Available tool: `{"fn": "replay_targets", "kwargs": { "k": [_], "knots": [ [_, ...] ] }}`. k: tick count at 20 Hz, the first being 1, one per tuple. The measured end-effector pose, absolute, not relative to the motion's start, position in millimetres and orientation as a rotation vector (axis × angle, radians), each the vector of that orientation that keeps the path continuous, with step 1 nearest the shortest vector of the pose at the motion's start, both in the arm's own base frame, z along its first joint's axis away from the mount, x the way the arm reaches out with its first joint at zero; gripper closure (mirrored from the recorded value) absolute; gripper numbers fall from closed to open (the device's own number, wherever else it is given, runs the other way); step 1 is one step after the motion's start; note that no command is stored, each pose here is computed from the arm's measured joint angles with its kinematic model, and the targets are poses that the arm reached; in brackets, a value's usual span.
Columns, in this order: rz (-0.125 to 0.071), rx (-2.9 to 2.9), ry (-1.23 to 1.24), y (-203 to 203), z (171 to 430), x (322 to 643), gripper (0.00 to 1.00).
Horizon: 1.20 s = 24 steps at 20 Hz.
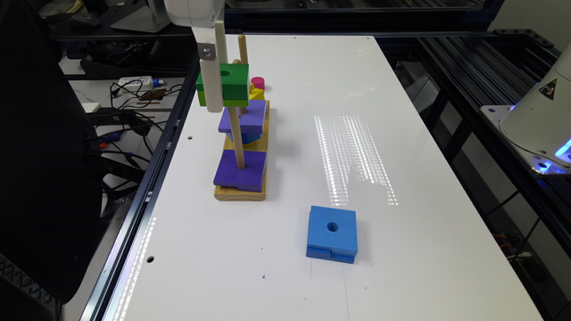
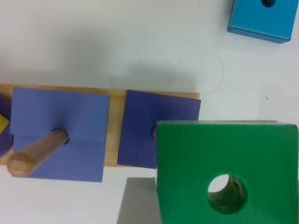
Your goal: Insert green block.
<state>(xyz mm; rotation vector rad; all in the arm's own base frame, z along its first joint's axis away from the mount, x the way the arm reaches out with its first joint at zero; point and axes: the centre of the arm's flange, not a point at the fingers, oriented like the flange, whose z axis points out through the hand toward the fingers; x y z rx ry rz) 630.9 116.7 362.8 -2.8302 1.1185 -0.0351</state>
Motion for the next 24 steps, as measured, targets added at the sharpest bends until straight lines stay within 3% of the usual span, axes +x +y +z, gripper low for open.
{"fn": "replay_targets", "kwargs": {
  "k": [24],
  "knots": [
    [-0.034,-2.830,1.127,110.6,361.6,631.4,1.00]
  ]
}}
